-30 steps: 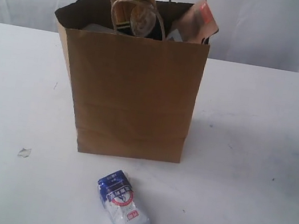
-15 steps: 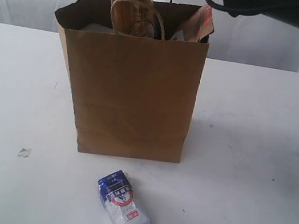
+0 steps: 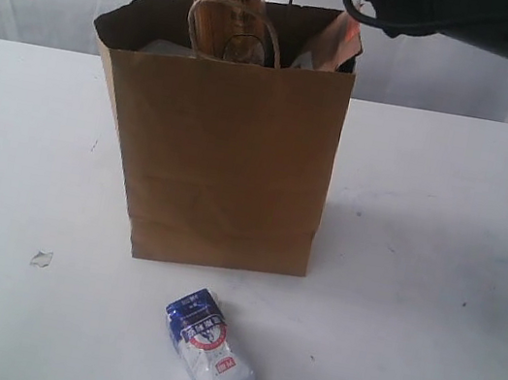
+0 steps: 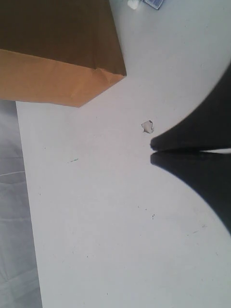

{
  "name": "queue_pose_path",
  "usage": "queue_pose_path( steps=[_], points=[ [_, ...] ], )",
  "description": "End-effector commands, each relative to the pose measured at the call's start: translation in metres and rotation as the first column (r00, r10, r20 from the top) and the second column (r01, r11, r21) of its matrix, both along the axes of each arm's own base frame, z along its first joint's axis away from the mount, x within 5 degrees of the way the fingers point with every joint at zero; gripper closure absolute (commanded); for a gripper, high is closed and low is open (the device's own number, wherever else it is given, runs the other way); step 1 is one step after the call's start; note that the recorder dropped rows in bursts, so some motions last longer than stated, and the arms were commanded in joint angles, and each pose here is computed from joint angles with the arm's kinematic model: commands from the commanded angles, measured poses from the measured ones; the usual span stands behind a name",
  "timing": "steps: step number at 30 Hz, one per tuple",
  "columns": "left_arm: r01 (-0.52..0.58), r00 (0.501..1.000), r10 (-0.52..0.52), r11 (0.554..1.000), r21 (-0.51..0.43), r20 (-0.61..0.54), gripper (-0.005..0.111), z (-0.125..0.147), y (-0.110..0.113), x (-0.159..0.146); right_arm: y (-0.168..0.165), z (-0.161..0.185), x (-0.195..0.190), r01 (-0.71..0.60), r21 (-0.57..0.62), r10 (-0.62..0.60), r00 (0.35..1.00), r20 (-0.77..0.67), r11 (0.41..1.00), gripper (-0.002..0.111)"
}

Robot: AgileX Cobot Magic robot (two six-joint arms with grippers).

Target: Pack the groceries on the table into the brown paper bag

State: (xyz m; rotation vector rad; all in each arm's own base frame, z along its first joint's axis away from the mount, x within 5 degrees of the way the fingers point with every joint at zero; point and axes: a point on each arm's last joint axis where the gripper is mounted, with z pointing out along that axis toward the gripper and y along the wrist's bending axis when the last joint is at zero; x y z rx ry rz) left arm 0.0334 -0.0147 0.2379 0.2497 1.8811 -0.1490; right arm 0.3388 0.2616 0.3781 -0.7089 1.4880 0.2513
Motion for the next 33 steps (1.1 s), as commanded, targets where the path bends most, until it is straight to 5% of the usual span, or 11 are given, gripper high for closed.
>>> queue_pose_path(
  steps=[1, 10, 16, 33],
  points=[
    [0.01, 1.0, -0.01, 1.0, -0.001, 0.003, 0.107, -0.002, 0.0, 0.0, 0.01, -0.038, 0.004, -0.086, -0.107, 0.074, 0.991, -0.112, 0.991, 0.108],
    [0.01, 1.0, -0.01, 1.0, -0.001, 0.003, 0.107, -0.002, 0.0, 0.0, 0.018, -0.051, -0.006, -0.228, -0.15, 0.19, 0.954, -0.234, 0.962, 0.108],
    [0.01, 1.0, -0.01, 1.0, -0.001, 0.003, 0.107, -0.002, 0.0, 0.0, 0.018, -0.064, 0.001, -0.229, -0.246, 0.18, 0.962, -0.206, 0.942, 0.108],
    [0.01, 1.0, -0.01, 1.0, -0.001, 0.003, 0.107, -0.002, 0.0, 0.0, 0.02, -0.08, 0.005, -0.249, -0.256, 0.183, 0.949, -0.258, 0.934, 0.108]
  ],
)
